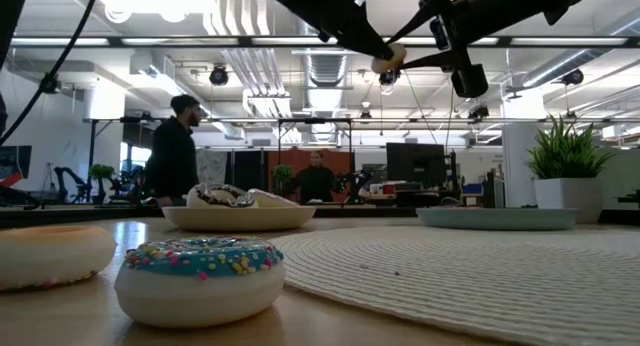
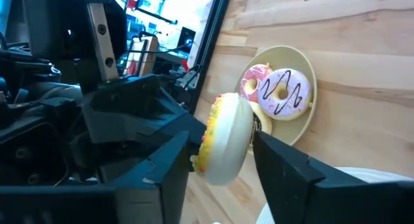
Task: Pick & Place donuts
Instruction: Put the small yellow donut on the blue plate
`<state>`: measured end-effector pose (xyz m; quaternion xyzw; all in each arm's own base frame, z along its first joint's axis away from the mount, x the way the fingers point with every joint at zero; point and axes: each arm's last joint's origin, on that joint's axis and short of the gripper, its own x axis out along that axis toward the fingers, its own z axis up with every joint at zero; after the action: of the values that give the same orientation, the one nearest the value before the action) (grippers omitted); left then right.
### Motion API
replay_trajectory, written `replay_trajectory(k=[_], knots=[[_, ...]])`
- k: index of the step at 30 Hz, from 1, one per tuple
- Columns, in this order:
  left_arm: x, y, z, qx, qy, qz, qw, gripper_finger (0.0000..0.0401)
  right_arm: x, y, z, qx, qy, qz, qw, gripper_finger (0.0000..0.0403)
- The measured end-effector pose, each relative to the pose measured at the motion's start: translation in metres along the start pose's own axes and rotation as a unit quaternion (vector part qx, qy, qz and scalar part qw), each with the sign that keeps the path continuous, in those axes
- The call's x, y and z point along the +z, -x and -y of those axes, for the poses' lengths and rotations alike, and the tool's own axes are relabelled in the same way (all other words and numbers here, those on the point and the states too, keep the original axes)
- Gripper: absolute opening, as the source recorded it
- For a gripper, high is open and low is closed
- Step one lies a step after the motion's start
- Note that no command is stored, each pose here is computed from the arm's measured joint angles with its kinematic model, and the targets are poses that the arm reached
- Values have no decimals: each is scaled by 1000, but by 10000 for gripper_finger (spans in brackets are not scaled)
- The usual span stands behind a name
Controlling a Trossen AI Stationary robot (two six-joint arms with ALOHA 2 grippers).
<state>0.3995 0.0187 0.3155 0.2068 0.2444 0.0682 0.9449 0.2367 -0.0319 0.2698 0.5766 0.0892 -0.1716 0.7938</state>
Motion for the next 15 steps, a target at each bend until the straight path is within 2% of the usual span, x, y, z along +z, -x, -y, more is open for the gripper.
replay_trajectory(k=[8,12,15], knots=[[0,0,0,0,2,-1,1000,6,0,1,1,-6,1,-3,1000,63],[-1,0,0,2,3,-5,1000,38,-1,1,3,-16,3,-5,1000,28],[0,0,-2,26,15,-6,1000,73,-1,1,7,-35,3,-4,999,19]])
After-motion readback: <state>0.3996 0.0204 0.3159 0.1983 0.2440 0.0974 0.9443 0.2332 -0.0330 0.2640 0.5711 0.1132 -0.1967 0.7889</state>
